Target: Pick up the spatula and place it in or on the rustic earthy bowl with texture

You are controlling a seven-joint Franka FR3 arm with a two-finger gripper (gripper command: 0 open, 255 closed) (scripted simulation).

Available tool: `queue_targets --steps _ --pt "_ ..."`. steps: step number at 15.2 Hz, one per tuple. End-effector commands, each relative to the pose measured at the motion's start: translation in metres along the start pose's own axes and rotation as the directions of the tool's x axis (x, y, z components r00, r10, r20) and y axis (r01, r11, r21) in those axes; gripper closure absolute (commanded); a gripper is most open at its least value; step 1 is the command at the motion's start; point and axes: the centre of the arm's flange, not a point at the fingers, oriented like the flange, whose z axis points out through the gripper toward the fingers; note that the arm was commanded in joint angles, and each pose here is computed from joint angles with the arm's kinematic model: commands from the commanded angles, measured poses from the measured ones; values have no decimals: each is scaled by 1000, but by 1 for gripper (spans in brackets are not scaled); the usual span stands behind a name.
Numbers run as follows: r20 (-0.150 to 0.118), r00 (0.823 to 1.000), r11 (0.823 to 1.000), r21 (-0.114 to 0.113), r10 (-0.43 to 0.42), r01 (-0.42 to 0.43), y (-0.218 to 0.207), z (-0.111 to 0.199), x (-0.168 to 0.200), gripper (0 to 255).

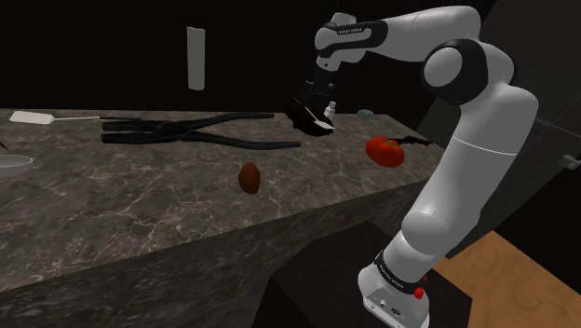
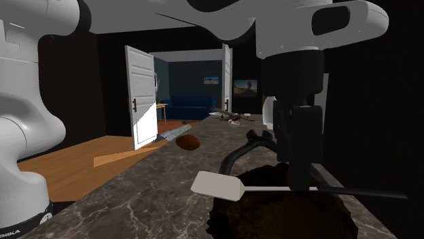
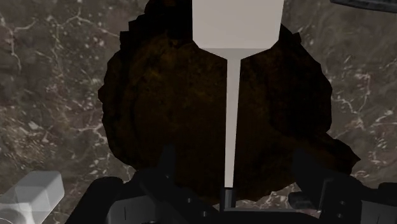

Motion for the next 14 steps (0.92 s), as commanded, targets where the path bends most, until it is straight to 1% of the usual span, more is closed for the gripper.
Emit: queue_targets --steps 1,2,6,14 --pt "0 1000 1000 0 0 0 0 0 0 0" --pt "0 1000 1000 0 0 0 0 0 0 0" --pt "0 1000 1000 0 0 0 0 -50 0 0" --pt "0 1000 1000 0 0 0 0 -50 0 0"
